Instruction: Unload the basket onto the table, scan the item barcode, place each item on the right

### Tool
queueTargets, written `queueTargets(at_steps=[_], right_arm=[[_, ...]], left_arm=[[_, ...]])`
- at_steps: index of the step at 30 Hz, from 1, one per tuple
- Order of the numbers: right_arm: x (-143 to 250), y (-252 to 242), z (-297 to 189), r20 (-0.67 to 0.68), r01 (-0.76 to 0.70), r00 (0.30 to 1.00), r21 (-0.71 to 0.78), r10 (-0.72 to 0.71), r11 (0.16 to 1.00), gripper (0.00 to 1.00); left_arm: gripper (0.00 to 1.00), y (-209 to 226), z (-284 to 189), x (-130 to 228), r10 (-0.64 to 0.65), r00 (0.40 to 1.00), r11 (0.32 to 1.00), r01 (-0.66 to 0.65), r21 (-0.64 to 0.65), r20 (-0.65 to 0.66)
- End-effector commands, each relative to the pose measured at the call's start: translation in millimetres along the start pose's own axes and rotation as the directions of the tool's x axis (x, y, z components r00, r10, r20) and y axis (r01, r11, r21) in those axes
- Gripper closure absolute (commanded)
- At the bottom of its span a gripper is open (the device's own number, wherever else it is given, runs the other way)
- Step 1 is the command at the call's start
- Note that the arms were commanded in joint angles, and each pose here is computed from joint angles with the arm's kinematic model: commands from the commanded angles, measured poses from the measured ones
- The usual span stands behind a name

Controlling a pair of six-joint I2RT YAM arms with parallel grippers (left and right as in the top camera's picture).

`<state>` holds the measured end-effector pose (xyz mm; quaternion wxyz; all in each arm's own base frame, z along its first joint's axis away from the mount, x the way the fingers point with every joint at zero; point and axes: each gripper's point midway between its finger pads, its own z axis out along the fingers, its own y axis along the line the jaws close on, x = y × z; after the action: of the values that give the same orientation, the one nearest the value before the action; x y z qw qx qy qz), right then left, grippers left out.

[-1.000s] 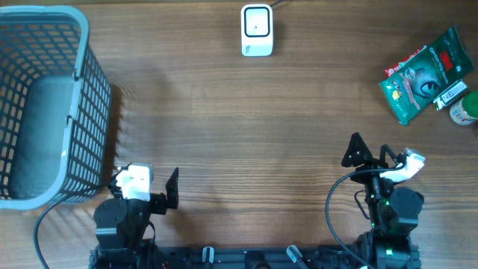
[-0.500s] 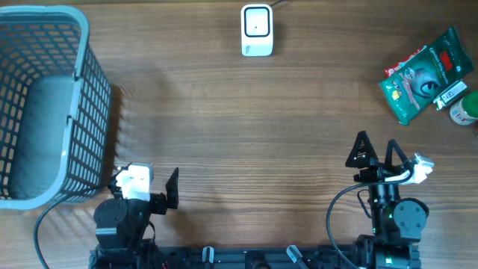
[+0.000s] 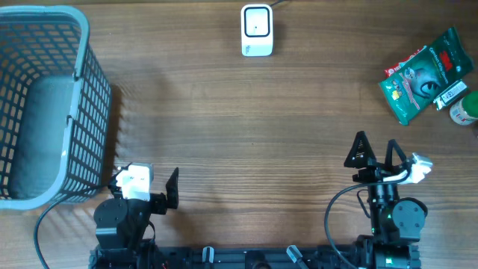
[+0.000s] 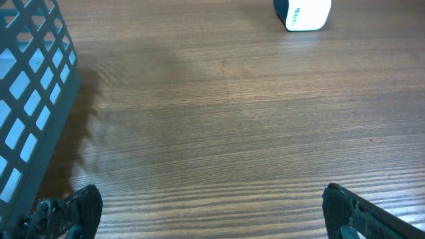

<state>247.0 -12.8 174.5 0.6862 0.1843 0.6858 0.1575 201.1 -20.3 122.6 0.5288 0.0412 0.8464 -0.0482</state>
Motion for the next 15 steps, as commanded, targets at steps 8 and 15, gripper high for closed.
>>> queueTargets(at_steps=[8,15], right_arm=[[-4.2,-1.2,-0.8,0.024,0.299,0.954,0.025,-0.3,0.954,0.0],[-4.3,-2.5,-0.7,0.023,0.299,0.954,0.031,-0.3,0.954,0.0]], left_arm=[[0.0,1.7,0.1,-0.4,-0.011,1.0,1.0,0.011,-0.009,0.006],[0.0,1.7,0.1,-0.4,-0.01,1.0,1.0,0.01,-0.009,0.006]])
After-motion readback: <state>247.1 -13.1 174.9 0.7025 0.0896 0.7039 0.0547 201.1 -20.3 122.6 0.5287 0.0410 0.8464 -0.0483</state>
